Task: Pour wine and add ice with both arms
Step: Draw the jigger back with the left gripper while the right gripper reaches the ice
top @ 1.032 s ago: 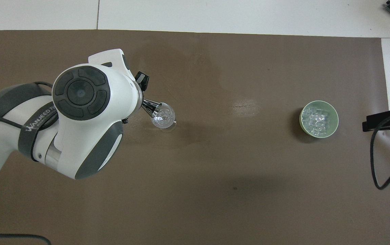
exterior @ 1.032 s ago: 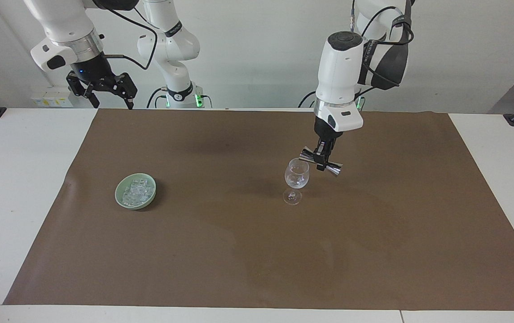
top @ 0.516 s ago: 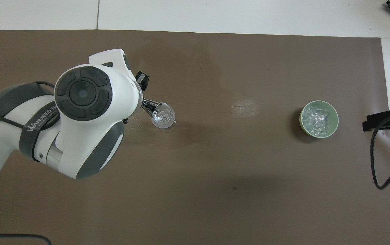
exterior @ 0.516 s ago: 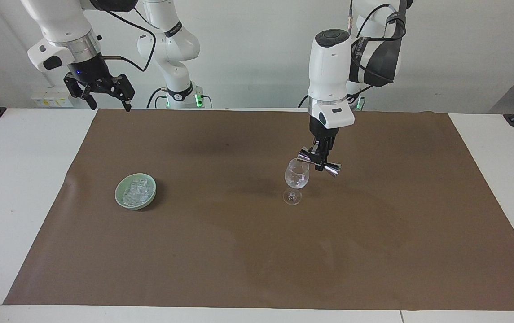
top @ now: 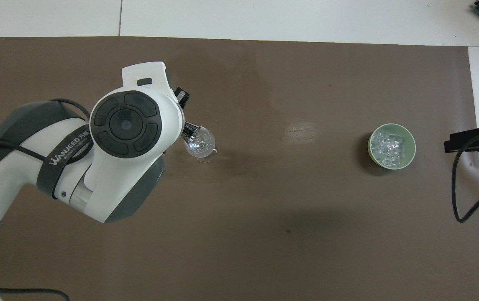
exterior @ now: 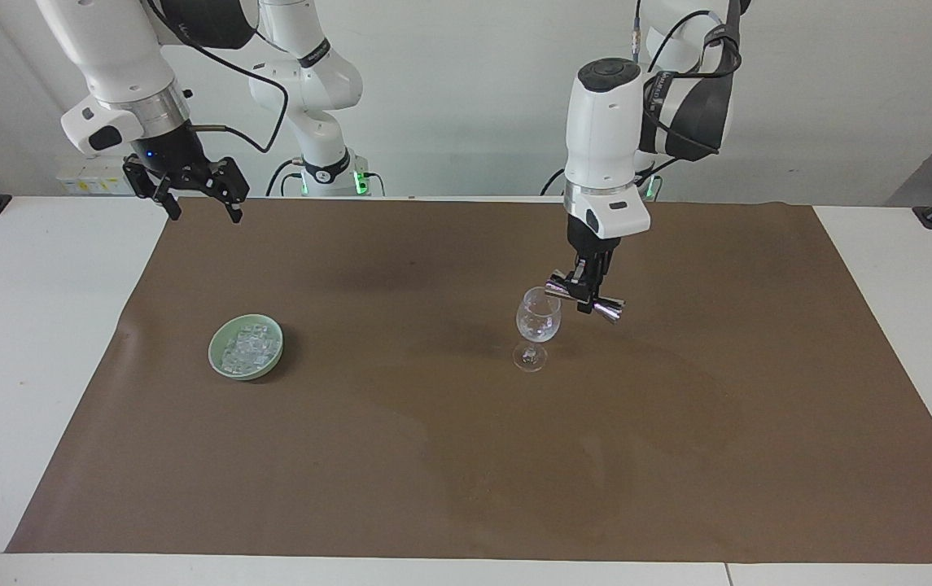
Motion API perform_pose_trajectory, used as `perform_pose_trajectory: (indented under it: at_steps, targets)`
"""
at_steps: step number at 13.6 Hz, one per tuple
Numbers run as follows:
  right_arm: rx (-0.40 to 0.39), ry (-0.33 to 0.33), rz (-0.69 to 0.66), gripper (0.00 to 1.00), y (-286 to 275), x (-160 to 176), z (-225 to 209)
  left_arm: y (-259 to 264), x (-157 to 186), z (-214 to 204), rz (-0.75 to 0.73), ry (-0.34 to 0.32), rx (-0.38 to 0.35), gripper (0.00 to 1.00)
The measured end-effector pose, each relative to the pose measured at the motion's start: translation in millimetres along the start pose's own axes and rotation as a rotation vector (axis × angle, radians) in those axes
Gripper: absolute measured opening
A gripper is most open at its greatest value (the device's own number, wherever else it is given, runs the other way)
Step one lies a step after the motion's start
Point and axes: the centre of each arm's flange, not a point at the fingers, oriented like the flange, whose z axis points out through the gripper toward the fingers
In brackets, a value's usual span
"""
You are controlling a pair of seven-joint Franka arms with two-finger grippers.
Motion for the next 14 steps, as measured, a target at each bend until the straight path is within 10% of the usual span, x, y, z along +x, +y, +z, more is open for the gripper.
perform_pose_trajectory:
  at_steps: [14]
  targets:
    - [-0.014, 0.049, -0.438, 1.0, 11, 7, 130, -83, 156, 81, -0.391, -0.592, -0.09, 0.22]
